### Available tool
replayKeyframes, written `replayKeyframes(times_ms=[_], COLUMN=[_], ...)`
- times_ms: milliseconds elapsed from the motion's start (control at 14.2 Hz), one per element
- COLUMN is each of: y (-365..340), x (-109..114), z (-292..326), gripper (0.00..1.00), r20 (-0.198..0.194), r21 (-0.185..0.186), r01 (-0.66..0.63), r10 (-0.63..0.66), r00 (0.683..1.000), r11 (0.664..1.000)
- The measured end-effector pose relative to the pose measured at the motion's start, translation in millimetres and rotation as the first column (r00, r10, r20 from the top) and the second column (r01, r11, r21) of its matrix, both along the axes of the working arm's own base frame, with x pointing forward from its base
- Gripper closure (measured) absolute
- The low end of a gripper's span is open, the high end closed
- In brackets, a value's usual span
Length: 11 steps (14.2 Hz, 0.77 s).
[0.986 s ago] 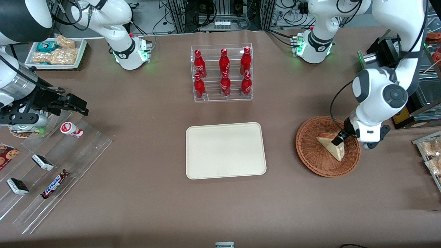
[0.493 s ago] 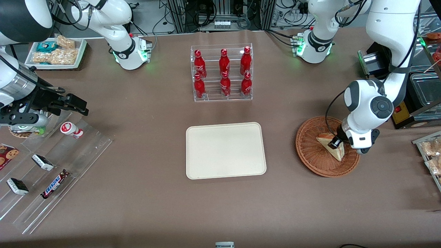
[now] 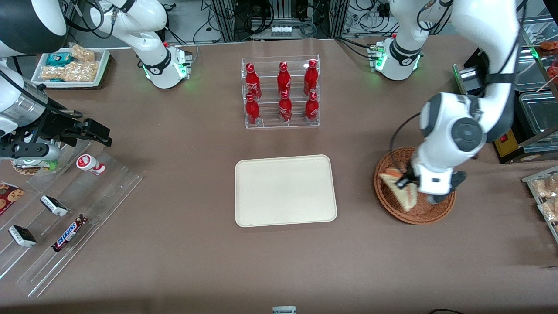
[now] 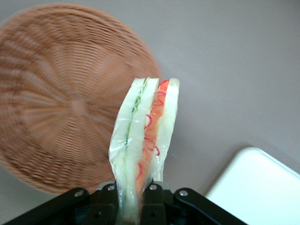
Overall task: Place sandwich from basket to tray
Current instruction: 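Lift the sandwich out of the basket and carry it to the tray, then lower the sandwich onto the cream tray and open the left gripper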
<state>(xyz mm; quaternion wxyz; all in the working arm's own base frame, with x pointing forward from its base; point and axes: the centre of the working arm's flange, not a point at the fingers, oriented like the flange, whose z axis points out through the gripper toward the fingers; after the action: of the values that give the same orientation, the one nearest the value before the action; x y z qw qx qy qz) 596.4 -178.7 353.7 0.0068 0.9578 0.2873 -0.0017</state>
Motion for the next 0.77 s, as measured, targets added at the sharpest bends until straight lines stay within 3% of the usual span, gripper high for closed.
replayKeyframes(times_ms=[211, 423, 704, 775], y=[-118.3, -228.4, -302.8, -312.2], x=[-5.0, -28.1, -59.0, -64.6], z=[-20.9, -50.0, -86.7, -97.8], gripper=[0.85, 0.85, 0.85, 0.85], r20=[0.01, 0.039, 0.077, 0.094], r21=[-0.014, -0.03, -0.038, -0.023], r01=[0.185, 0.317, 0.404, 0.419], r10=[-0.185, -0.316, -0.4, -0.415], r00=[0.983, 0.948, 0.913, 0.905], r11=[0.983, 0.948, 0.914, 0.908])
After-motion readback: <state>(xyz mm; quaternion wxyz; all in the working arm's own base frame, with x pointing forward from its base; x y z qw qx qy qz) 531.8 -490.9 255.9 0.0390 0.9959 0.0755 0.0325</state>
